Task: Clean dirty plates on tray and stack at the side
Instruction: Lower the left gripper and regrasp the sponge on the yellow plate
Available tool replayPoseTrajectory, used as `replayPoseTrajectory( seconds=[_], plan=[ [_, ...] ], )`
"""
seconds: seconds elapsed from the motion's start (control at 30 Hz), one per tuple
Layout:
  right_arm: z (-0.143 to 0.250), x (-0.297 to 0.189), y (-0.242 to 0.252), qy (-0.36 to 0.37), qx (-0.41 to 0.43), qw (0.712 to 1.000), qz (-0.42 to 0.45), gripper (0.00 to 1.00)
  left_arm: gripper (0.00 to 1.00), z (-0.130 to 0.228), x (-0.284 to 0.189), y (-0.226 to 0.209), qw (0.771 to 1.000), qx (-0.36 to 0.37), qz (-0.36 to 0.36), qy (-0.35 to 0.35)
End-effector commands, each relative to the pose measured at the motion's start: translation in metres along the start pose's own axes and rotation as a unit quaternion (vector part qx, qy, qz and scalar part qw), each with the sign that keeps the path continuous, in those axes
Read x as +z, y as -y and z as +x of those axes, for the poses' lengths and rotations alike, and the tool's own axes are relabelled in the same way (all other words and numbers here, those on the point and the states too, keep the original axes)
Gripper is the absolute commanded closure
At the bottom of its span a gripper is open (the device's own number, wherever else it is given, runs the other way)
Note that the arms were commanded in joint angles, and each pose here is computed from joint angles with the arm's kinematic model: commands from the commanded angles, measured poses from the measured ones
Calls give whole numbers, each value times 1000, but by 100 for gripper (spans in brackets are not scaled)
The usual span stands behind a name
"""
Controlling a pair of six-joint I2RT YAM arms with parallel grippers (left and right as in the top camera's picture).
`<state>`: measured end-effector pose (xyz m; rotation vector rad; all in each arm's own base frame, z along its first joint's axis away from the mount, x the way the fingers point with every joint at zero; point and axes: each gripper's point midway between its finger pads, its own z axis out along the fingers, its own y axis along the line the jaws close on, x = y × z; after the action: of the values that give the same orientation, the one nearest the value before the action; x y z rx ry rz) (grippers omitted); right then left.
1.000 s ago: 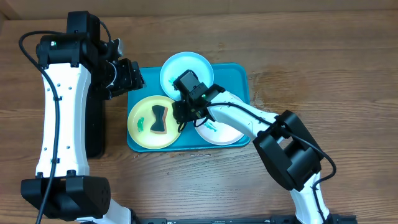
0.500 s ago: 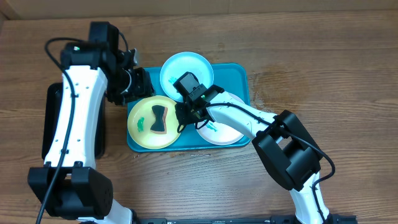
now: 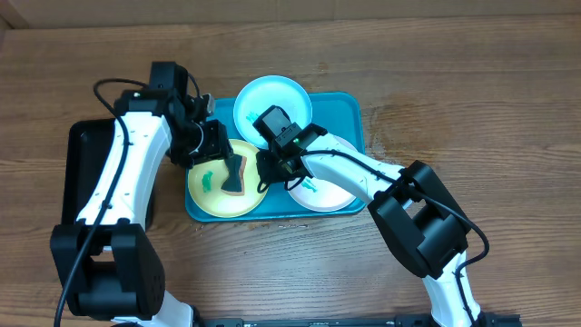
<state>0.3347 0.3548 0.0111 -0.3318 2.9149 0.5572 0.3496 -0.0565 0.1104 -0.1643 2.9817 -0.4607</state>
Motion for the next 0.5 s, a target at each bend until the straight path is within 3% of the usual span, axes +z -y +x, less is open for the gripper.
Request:
replayPoseTrajectory(
  seconds=[0.0,0.47],
  plan=[
    [3,-2,-12,-12,5,1000,-25,86,50,6,17,-6,1000,11,-4,-6],
    [-5,-2,-15,2,3,999,-33,89,49,12,53,-15,1000,0,8,12]
  ],
)
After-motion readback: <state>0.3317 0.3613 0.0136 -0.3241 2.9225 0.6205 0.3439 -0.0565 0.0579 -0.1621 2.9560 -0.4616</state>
